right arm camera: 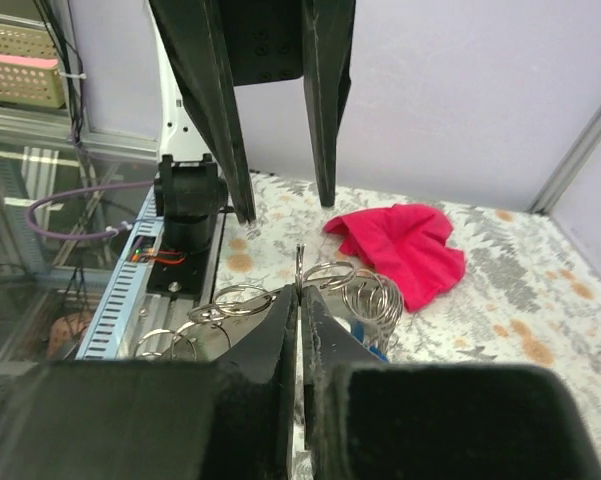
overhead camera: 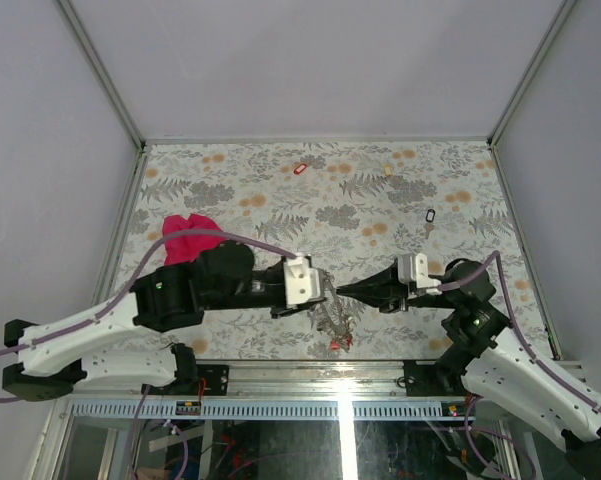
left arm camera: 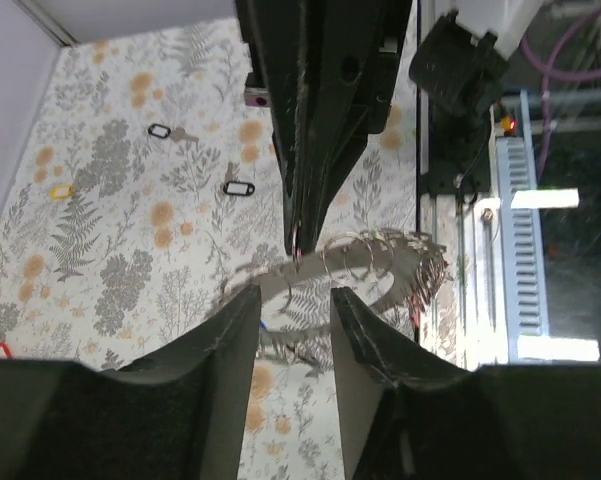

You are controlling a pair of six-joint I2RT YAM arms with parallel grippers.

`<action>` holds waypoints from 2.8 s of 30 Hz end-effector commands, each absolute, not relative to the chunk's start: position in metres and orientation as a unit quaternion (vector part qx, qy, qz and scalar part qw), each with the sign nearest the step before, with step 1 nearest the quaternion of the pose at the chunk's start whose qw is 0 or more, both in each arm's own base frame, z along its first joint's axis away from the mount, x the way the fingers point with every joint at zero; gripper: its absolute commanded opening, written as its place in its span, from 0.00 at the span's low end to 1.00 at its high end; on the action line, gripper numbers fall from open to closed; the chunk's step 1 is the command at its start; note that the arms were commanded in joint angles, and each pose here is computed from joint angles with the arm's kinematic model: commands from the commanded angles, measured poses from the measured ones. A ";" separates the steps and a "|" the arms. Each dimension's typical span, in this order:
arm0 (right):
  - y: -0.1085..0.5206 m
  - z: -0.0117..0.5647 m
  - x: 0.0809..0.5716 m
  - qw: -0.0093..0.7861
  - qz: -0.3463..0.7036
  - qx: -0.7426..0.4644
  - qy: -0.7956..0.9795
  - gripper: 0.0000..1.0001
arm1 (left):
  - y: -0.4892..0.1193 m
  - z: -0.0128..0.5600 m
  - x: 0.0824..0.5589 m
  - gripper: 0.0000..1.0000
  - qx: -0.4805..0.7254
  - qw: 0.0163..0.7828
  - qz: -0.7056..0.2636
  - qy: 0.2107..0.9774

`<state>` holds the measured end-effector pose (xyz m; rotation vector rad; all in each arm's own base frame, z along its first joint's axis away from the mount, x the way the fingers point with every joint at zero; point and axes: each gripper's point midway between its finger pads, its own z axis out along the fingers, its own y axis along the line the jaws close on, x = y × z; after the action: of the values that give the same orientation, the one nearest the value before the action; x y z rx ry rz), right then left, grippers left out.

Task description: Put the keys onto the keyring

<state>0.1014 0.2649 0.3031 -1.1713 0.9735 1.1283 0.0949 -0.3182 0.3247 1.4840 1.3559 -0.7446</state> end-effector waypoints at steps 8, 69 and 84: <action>0.245 0.376 0.082 0.701 0.458 -0.476 0.267 0.05 | -0.293 0.383 0.098 0.41 0.438 0.597 -0.399 0.541; 0.033 0.436 0.098 0.718 0.180 -0.177 0.648 0.01 | -0.490 0.088 0.311 0.69 0.200 0.346 -0.195 0.896; 0.040 0.429 0.099 0.707 0.188 -0.187 0.655 0.01 | -0.503 0.037 0.320 0.62 0.217 0.352 -0.113 0.903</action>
<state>0.0994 0.0396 0.4099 -0.4500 1.5178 0.3856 0.3097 -0.5095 0.0398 0.5784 2.3603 -0.3822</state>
